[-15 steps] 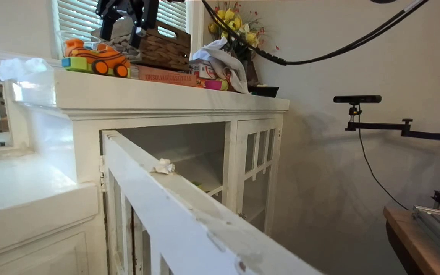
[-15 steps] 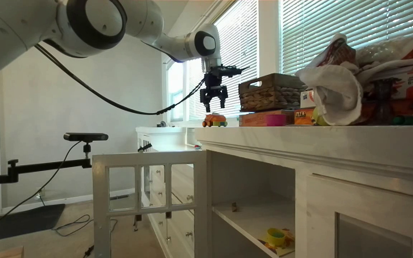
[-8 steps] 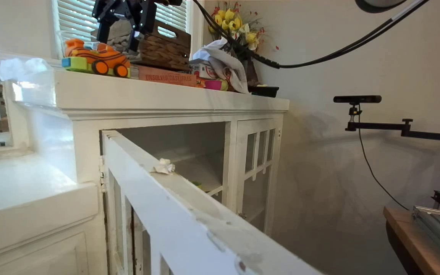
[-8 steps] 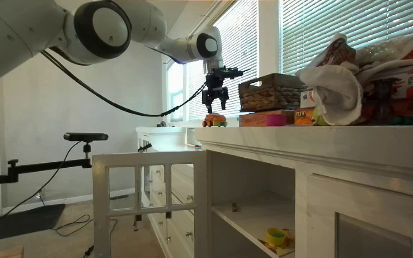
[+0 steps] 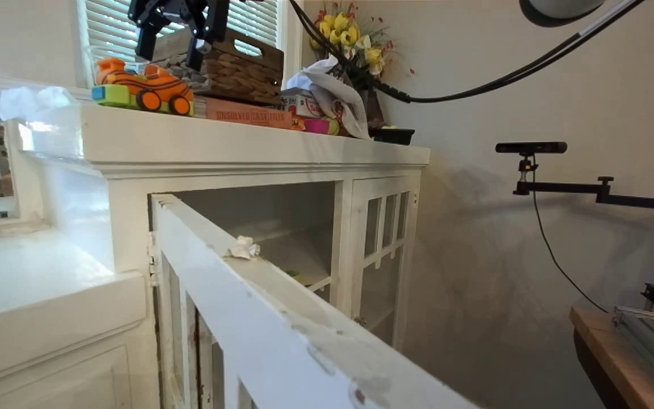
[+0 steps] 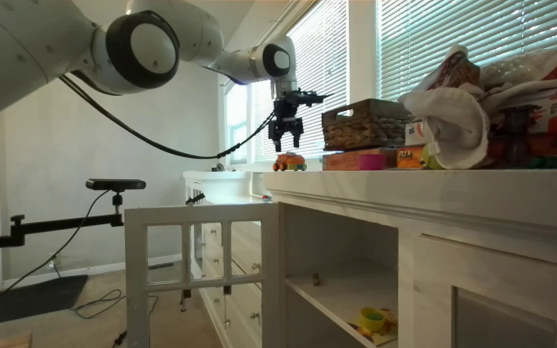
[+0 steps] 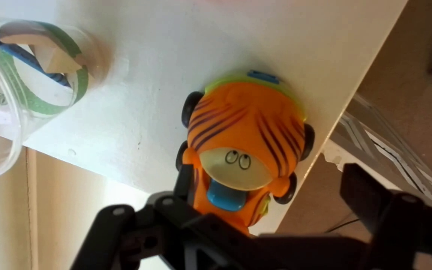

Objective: Move the orange toy car to the right

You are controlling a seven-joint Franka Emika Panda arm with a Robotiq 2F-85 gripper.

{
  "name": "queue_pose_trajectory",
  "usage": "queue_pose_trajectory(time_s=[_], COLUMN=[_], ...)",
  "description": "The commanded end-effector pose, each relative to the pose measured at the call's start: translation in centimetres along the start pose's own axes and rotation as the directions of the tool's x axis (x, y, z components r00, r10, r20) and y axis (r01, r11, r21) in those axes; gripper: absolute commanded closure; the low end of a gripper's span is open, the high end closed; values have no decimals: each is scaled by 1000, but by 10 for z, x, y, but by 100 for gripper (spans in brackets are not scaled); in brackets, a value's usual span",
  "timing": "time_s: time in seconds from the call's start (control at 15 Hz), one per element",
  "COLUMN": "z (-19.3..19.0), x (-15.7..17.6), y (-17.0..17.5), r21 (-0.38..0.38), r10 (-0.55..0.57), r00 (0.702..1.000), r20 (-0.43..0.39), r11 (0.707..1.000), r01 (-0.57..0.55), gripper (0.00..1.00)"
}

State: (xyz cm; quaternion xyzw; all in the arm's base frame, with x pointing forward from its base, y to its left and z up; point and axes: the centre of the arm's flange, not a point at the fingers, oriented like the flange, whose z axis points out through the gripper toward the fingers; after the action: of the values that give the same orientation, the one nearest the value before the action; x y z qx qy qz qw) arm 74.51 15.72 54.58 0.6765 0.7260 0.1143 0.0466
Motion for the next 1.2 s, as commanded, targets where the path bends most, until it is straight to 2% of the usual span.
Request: queue_pose_trajectory(time_s=[0.0, 0.47, 1.13], z=[-4, 2, 8], x=[17, 30, 31], y=[35, 40, 46], r21=[9, 2, -5], r10=[-41, -73, -72], r00=[999, 997, 997], r20=[7, 11, 7], r11=[999, 997, 997], r01=[41, 73, 72], gripper=[0, 0, 0])
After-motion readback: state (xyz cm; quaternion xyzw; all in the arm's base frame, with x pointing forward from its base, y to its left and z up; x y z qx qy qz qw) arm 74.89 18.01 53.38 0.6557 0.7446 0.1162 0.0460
